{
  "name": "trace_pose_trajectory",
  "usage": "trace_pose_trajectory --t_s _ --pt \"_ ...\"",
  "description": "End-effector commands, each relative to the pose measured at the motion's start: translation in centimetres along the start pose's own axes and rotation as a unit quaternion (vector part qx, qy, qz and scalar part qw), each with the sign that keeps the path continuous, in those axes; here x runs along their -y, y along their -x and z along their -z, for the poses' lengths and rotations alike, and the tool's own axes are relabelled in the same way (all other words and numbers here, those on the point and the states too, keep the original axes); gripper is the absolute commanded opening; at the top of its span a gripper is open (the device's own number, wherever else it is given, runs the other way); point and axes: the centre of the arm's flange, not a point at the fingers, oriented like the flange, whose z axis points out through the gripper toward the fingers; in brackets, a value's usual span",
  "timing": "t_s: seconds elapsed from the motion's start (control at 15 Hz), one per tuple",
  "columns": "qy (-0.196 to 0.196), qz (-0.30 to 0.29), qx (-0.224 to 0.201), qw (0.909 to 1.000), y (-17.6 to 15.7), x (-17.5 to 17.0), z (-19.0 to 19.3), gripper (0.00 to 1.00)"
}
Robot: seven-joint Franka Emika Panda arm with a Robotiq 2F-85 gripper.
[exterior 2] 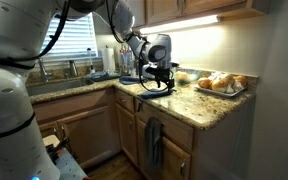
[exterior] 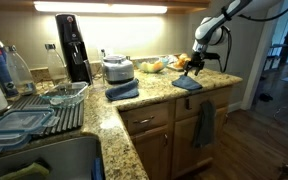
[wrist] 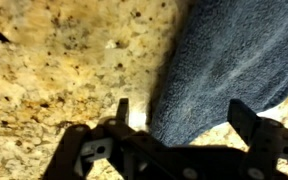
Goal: Hang the the cloth on the right side of the counter on the right drawer
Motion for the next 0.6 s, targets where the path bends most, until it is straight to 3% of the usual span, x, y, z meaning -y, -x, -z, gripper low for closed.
trace_pose_trajectory --t_s 0.0,0.2,0.33,0.53 --pt "0.001 -0.012 0.008 0.9999 -2.2 0.1 -0.8 1.0" --pt "0.0 -0.012 0.006 0.9999 -2.9 0.0 -1.4 1.0" --pt "0.0 -0.012 0.006 0.9999 -3.2 -0.1 -1.8 0.85" --pt "-0.002 -0.013 0.012 0.9998 -3.3 -0.2 -2.4 0.77"
